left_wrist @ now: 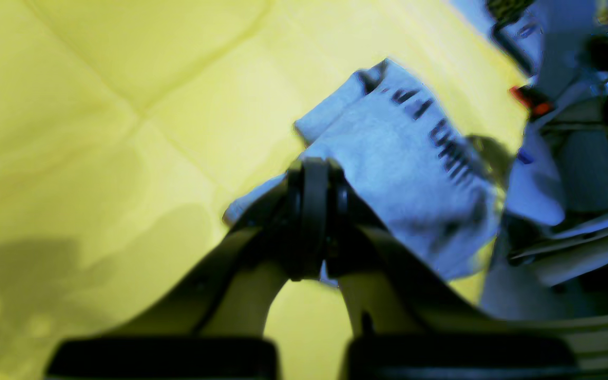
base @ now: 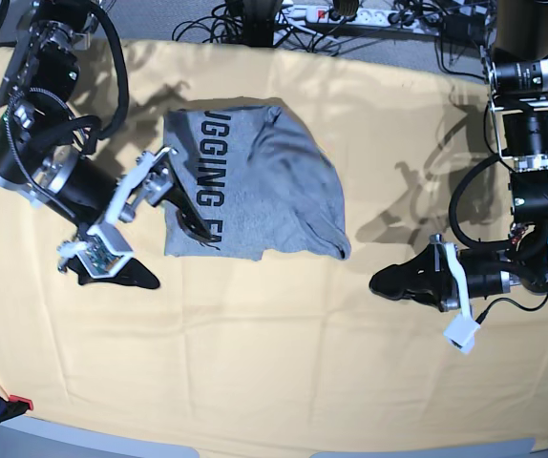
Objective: Layout the t-shirt on the table in an organized manner, then fold the t-shirt properly
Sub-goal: 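Fold the lettered end over the bundle toward the left gripper, then grasp the folded bundle edges with both grippers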
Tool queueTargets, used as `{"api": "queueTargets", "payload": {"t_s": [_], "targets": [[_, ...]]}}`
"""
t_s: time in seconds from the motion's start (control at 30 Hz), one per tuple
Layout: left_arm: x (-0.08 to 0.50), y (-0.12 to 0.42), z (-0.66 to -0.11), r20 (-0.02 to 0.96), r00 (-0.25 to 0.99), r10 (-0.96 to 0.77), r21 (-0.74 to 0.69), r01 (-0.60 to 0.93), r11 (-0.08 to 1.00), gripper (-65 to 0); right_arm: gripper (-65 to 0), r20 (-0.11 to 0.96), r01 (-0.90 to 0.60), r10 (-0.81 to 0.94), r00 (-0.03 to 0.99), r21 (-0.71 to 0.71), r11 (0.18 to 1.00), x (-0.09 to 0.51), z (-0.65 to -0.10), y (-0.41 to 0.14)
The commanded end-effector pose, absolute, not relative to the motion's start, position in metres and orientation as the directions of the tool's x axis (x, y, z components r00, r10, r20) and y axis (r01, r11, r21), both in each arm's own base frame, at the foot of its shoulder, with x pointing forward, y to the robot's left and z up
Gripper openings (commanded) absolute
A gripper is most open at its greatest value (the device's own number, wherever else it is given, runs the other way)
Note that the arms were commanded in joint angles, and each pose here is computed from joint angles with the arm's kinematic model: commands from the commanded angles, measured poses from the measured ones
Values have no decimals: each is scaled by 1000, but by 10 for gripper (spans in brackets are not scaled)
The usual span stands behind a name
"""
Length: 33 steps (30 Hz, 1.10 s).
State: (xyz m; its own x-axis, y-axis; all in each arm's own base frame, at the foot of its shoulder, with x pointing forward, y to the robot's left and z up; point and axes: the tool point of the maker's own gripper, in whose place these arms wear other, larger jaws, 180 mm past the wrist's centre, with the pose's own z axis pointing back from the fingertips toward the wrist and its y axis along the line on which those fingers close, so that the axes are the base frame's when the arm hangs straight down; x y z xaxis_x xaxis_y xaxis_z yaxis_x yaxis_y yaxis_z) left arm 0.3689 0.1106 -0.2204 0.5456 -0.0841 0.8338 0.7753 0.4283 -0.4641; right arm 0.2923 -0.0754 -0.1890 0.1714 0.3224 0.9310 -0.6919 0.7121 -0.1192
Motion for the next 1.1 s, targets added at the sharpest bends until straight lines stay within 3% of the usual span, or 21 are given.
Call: {"api": "queueTargets", "payload": {"t_s": [0.0, 0.13, 0.17, 0.23, 0.33, 0.7, 1.07], "targets": [[378, 112, -195, 873, 484, -65, -415, 806, 423, -650, -140, 944, -702, 306, 122, -136, 699, 291, -177, -71], [383, 110, -183, 888, 455, -63, -391, 821, 417, -650, -146, 941, -725, 314, 127, -128, 676, 291, -186, -68], [384, 109, -183, 889, 455, -61, -392, 821, 414, -650, -173, 943, -726, 307, 132, -118, 677, 292, -188, -68], [383, 104, -183, 889, 455, -54, -397, 824, 405, -650, -310, 939, -724, 306, 154, -104, 682, 297, -194, -70], [383, 93, -182, 891, 453, -38, -406, 830, 381, -650, -650, 934, -706, 307, 181, -94, 702, 312, -202, -77], [371, 40, -178, 897, 442, -16, -423, 868, 260, -650, -650, 936, -677, 230, 267, 12, 736, 364, -219, -91], [320, -5, -225, 840, 450, -304, -434, 893, 123, -650, -650, 840, -733, 414, 349, -30, 679, 389, -270, -66]]}}
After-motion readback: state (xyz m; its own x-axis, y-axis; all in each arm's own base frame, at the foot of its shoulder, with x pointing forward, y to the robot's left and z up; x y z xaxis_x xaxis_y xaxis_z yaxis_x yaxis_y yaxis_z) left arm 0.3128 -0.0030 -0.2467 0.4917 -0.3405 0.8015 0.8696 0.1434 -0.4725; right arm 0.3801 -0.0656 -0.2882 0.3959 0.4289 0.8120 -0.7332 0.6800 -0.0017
